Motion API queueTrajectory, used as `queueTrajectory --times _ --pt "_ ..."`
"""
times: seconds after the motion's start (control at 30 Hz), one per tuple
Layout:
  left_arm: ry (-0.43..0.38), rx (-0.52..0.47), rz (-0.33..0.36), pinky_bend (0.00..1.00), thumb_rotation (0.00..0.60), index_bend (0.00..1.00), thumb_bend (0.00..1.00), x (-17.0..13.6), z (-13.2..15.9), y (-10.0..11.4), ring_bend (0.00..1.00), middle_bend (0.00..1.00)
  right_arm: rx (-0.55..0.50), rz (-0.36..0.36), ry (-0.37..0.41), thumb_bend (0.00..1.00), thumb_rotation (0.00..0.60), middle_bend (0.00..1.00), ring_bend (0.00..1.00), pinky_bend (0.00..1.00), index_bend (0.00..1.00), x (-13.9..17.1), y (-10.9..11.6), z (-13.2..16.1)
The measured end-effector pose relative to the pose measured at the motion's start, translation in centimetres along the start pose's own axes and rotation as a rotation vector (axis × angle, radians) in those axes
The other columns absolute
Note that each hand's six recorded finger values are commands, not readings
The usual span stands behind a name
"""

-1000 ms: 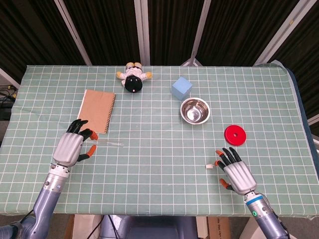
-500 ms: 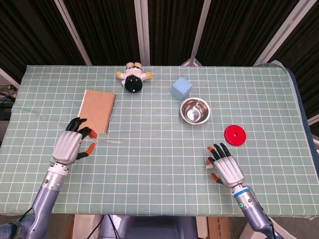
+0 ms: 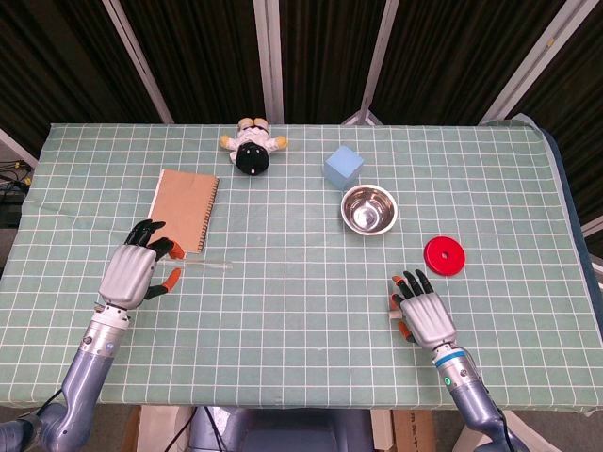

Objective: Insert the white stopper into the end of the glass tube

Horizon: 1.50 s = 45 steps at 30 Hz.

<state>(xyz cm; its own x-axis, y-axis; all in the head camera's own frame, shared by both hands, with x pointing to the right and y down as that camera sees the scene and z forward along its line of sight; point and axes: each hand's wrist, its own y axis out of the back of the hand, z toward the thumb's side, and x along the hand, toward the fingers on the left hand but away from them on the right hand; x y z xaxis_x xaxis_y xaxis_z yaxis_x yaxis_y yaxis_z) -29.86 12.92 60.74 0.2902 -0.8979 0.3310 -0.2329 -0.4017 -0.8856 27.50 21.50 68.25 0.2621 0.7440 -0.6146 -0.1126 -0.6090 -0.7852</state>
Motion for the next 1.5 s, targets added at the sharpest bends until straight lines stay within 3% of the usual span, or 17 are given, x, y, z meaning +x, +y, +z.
queueTrajectory --times 1.03,1.3,1.5 --pt "0.017 -0.005 0.012 0.12 0.6 0.55 0.67 0.2 -0.8 0.3 0.15 0.52 0.001 0.007 -0.048 0.4 0.6 0.16 0.06 0.04 0.48 -0.6 -0.7 -0.2" --pt "0.022 -0.002 0.01 0.12 0.6 0.55 0.67 0.1 -1.1 0.3 0.15 0.52 0.005 0.009 -0.063 0.4 0.6 0.2 0.08 0.04 0.59 -0.6 -1.1 -0.5" --pt "0.02 -0.004 0.015 0.12 0.6 0.55 0.67 0.2 -1.1 0.4 0.15 0.52 0.0 -0.01 -0.059 0.4 0.6 0.2 0.09 0.04 0.6 -0.5 -0.8 -0.2"
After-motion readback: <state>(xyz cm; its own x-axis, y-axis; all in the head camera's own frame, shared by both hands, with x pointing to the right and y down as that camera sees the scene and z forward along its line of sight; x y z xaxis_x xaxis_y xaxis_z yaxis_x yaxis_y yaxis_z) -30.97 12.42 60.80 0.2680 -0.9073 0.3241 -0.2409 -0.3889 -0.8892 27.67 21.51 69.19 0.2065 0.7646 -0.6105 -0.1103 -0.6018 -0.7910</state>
